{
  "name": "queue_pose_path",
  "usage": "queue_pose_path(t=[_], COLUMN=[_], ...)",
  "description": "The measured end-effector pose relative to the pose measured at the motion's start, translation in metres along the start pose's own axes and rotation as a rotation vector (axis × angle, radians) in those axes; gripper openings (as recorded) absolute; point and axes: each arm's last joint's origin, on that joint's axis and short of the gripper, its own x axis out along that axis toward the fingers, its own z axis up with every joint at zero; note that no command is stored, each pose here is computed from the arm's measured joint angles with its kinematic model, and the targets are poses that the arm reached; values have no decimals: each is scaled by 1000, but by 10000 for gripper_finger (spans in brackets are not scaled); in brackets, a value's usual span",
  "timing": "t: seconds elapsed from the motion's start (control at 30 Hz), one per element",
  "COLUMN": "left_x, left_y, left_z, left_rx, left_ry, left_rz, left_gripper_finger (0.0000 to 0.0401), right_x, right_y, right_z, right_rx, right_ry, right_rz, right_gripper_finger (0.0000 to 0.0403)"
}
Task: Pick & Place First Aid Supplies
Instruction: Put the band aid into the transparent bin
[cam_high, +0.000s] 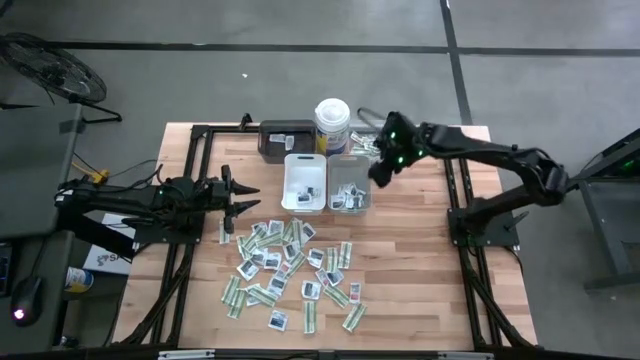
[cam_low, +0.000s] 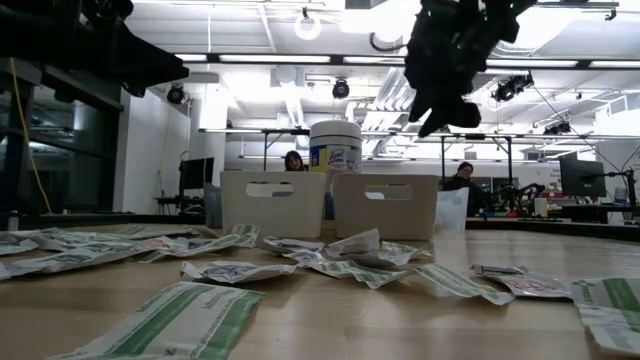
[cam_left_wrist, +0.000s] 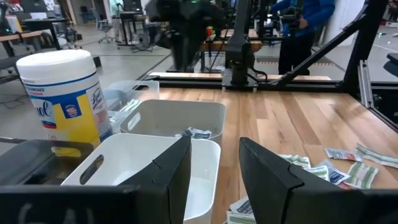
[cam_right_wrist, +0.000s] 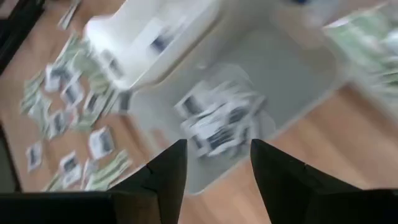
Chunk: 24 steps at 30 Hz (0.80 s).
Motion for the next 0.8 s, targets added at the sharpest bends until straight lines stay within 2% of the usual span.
queue_pose_path(t=[0.2,0.37,0.53,0.8], left_x=[0,0,0,0], left_y=[0,-1,-1,-3], left_z=[0,-1,-2,-3], left_rx=[1,1,4,1], left_ry=[4,5,20,32], left_rz=[-1,-23,-50,-99], left_gripper_finger=[133,133,133,133], right_x=[13,19,20,38], right_y=[49,85,115,160], right_z=[-26,-54,-85,-145], right_rx=[-42,-9,10,-124], right_ry=[88,191,258,359], right_rz=[65,118,113,102], right_gripper_finger=[171,171,171,171])
